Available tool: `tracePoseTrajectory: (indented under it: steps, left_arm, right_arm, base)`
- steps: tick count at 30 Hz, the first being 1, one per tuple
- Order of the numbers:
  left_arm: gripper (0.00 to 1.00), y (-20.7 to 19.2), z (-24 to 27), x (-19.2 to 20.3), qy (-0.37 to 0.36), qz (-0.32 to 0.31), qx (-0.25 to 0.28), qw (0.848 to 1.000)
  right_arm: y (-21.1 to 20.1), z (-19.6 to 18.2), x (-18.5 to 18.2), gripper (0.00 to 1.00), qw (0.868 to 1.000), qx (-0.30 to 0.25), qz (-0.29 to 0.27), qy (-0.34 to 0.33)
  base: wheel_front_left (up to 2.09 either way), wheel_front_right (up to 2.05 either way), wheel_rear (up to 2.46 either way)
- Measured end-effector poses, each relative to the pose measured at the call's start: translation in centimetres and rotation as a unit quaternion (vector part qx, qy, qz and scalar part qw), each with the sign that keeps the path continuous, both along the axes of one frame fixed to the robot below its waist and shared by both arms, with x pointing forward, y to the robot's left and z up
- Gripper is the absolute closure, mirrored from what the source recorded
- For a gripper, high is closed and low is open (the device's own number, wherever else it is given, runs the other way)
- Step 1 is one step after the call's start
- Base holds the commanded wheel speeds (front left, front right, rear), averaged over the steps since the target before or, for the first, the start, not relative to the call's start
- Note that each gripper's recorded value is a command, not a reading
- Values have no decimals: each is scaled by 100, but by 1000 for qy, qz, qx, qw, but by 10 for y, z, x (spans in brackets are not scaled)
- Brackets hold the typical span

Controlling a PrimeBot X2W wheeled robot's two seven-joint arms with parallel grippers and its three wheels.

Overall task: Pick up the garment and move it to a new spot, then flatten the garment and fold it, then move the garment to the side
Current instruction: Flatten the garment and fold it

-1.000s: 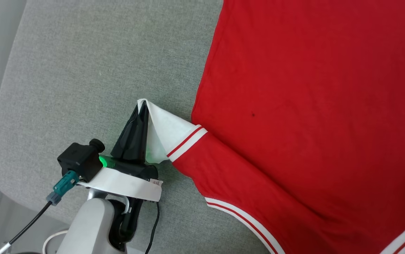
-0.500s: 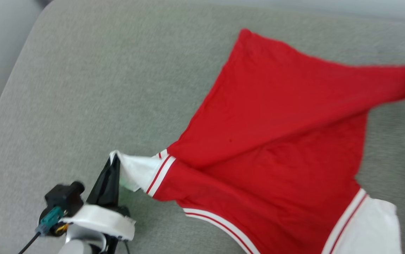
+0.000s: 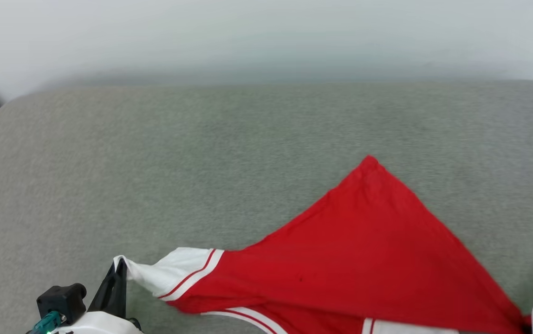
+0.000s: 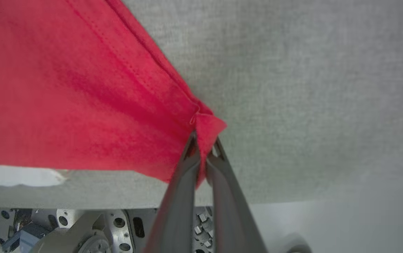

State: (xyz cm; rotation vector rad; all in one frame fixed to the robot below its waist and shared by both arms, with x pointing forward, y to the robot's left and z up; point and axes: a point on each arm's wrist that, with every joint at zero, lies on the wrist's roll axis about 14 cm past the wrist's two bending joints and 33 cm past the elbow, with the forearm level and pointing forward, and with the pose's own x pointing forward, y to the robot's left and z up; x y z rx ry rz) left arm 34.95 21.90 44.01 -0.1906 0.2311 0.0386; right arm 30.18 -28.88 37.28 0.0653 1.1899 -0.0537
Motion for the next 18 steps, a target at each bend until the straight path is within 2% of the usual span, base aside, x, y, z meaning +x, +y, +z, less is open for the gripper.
tracePoseTrajectory:
  steps: [1,2,5,9,14,18]
  left_arm:
    - [100,-4,2,1,-2,-6,0,1000]
    - [100,-7,2,2,-2,-11,-1,1000]
    - [100,-16,6,8,-7,-24,-1,1000]
    - [100,-19,5,14,-4,-32,0,999]
    - [100,-23,12,34,-22,-42,-4,999]
    - [100,-29,11,48,-29,-50,-8,998]
  right_arm:
    - [1,-2,-10,5,1000,5,-5,5]
    - [2,-2,-17,0,1000,8,-8,5]
    - [4,10,-12,0,999,22,-21,-39]
    - [6,36,29,0,991,18,-17,-133]
    - [24,77,102,0,963,28,5,-268]
    - [53,77,144,0,955,53,36,-288]
  base:
    - [0,0,0]
    - [0,0,0]
    - [0,0,0]
    - [0,0,0]
    - [0,0,0]
    - [0,0,0]
